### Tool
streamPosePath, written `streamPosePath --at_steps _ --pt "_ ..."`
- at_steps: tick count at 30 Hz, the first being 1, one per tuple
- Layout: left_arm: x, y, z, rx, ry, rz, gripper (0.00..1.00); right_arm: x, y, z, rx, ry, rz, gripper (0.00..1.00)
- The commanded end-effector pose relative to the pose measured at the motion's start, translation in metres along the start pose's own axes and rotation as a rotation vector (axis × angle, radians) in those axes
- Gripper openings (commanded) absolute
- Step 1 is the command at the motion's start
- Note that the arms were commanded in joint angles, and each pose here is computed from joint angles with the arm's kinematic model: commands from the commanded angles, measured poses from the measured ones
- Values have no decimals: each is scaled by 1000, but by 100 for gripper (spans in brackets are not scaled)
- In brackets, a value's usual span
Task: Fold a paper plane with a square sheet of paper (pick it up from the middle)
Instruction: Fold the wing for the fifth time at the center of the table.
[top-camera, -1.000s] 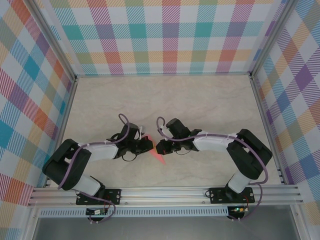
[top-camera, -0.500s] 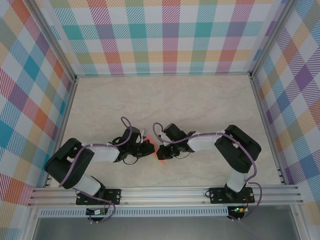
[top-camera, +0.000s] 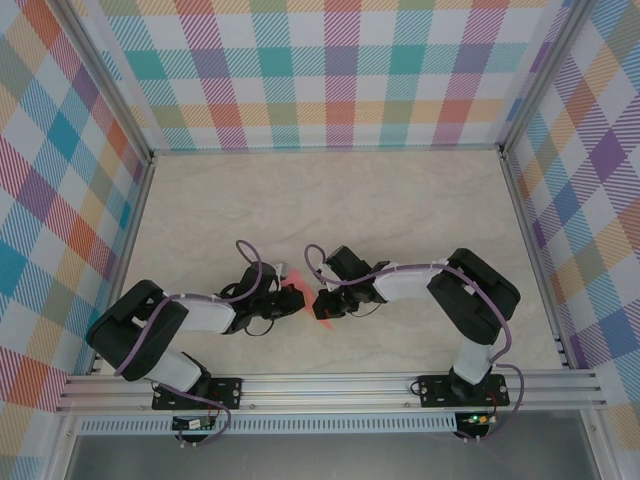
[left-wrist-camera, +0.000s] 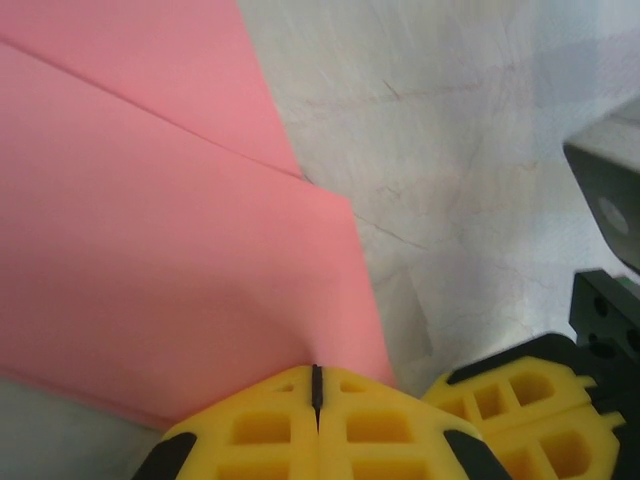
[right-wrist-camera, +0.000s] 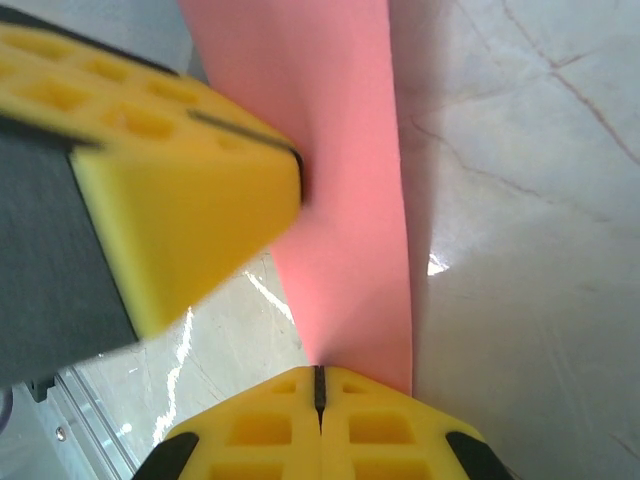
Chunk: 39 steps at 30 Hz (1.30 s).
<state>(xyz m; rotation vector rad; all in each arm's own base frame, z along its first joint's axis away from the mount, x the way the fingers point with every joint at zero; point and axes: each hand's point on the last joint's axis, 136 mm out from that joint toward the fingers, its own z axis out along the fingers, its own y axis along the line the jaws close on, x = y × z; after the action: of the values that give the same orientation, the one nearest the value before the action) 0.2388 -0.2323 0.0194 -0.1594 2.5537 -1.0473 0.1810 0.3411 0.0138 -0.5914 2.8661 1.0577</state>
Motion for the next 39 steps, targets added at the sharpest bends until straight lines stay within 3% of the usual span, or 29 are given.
streamPosePath --at_steps 1,5,10,14,24,29,39 --pt "-18 51 -14 -199 -104 -46 2 43 -45 9 155 131 91 0" --pt "-36 47 -22 -165 -136 -60 3 43 -46 10 157 133 92 0" --pt "-46 1 -28 15 -143 -6 2 40 -43 10 150 128 89 0" --pt "-44 -21 -30 82 -143 38 3 40 -43 11 147 127 93 0" --pt "-18 -45 0 181 12 134 2 43 -45 13 147 139 105 0" --pt "-19 -27 6 87 11 186 2 45 -46 13 145 147 104 0" --pt "-26 28 7 -119 -73 160 1 52 -52 13 164 159 114 0"
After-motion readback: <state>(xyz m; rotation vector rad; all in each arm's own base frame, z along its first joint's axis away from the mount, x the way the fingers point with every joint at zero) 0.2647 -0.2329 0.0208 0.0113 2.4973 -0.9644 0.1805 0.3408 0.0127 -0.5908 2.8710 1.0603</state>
